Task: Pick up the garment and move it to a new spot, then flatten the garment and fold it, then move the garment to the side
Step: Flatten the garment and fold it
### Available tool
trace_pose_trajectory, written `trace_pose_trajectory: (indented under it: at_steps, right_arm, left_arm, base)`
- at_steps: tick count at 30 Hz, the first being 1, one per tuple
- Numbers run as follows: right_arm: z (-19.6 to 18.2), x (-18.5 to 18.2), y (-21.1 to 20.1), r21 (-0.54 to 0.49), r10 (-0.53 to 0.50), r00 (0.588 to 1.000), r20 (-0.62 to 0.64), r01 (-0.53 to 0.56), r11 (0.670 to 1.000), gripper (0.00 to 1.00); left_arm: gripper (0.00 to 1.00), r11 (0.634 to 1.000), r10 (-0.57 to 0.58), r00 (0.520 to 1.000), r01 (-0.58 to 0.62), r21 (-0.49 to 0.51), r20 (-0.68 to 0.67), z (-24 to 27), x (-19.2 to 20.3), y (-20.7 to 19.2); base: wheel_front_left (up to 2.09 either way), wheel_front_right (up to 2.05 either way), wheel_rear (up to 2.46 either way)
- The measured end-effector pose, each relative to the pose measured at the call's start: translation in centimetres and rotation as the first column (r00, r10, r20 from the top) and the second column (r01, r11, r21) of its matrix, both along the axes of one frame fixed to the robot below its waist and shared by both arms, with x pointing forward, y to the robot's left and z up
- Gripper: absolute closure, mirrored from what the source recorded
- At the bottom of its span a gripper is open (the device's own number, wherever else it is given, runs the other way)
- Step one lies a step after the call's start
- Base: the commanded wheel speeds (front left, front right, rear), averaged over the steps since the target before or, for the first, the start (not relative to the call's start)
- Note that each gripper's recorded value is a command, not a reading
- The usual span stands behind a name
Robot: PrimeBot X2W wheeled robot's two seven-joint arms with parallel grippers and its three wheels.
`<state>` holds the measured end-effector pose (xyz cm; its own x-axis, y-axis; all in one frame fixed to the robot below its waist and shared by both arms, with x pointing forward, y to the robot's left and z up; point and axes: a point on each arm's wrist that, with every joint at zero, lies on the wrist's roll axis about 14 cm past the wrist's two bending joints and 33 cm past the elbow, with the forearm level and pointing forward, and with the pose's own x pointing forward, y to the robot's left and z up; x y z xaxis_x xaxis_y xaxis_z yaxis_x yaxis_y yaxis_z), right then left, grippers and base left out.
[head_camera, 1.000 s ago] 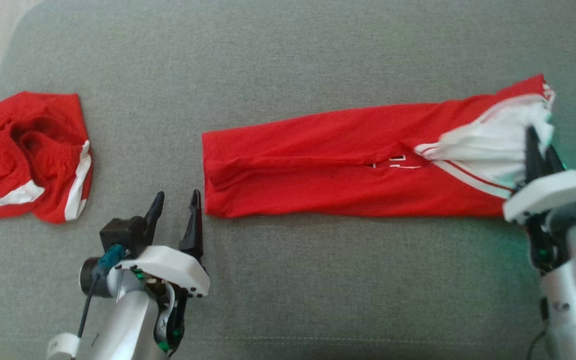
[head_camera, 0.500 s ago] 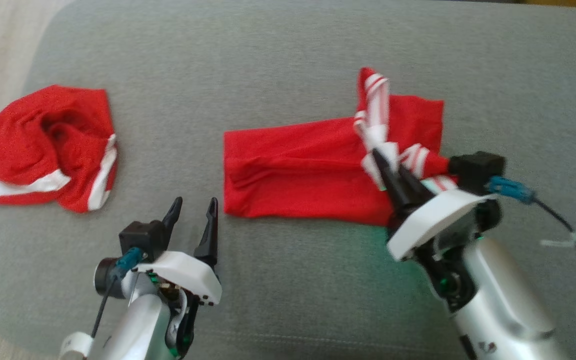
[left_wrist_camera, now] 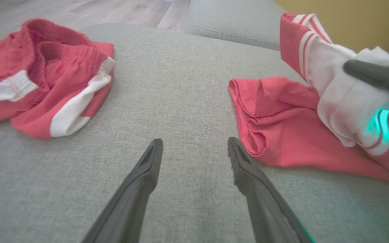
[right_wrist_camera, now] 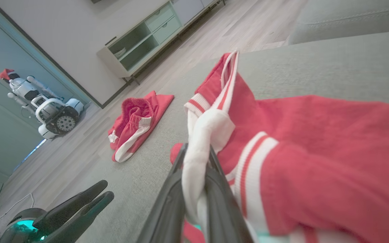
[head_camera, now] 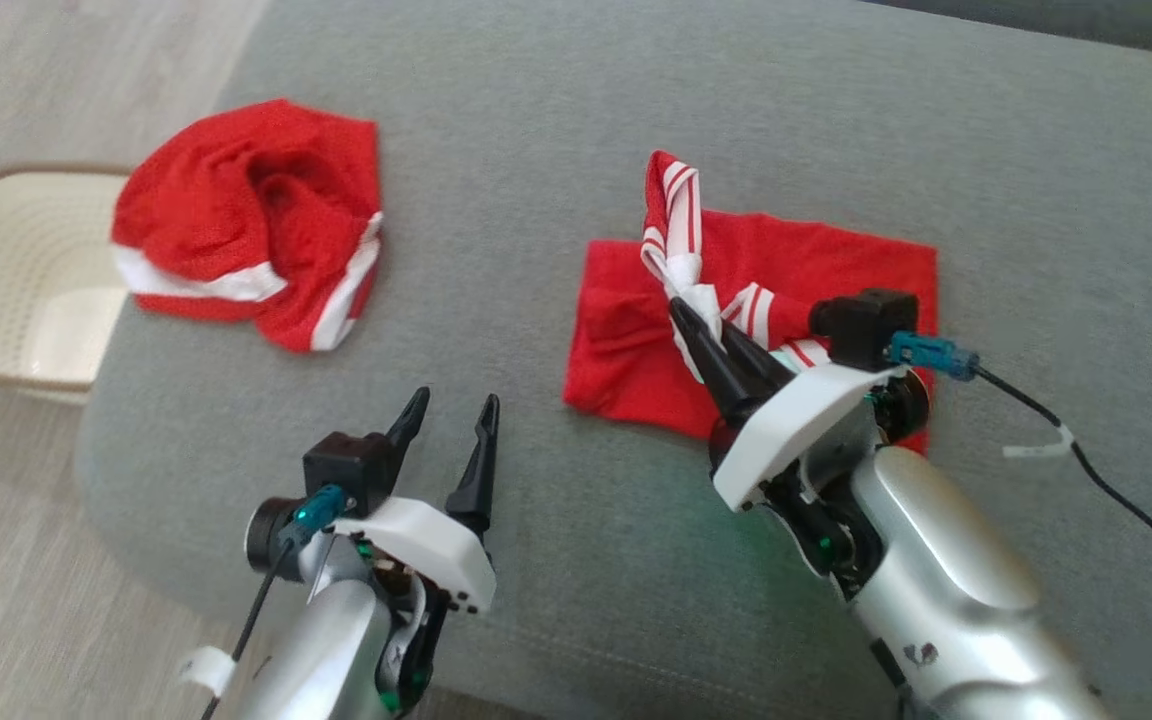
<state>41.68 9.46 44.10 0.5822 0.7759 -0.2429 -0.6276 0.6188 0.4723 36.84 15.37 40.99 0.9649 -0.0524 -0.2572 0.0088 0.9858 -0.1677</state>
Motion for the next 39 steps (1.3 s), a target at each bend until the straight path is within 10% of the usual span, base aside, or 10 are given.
trace_pose_trajectory:
  at_steps: [5,7,8,23,39]
  right_arm:
    - [-0.9,0.1,2.1,-0.014,0.054,0.999,0.001,-0.054,0.998,1.00]
    - [-0.7,0.7,2.1,-0.002,0.038,0.999,0.025,-0.038,0.999,0.18]
    - [-0.5,1.1,1.9,0.005,0.024,0.999,0.039,-0.024,1.000,0.00]
    - [-0.6,6.9,-15.2,-0.028,-0.493,0.848,0.195,0.507,0.861,0.00]
    - [0.0,2.0,-23.3,-0.076,-0.624,0.728,0.285,0.666,0.742,0.00]
  left_arm:
    - [0.00,0.999,0.038,0.999,-0.037,0.002,-0.016,-0.3,-0.7,0.8]
    - [0.00,0.999,0.047,0.999,-0.047,0.007,-0.021,-0.4,-0.8,1.0]
    - [0.00,0.999,0.046,0.999,-0.046,0.007,-0.022,-0.5,-0.7,0.9]
    - [0.00,1.000,-0.027,0.999,0.027,0.005,0.031,0.6,2.6,-1.9]
    - [0.00,0.997,-0.010,0.996,0.003,0.075,0.091,2.0,2.5,-1.6]
  base:
    - [0.00,0.00,0.00]
    - [0.00,0.00,0.00]
    - [0.00,0.00,0.00]
    - [0.00,0.00,0.00]
    - [0.00,0.00,0.00]
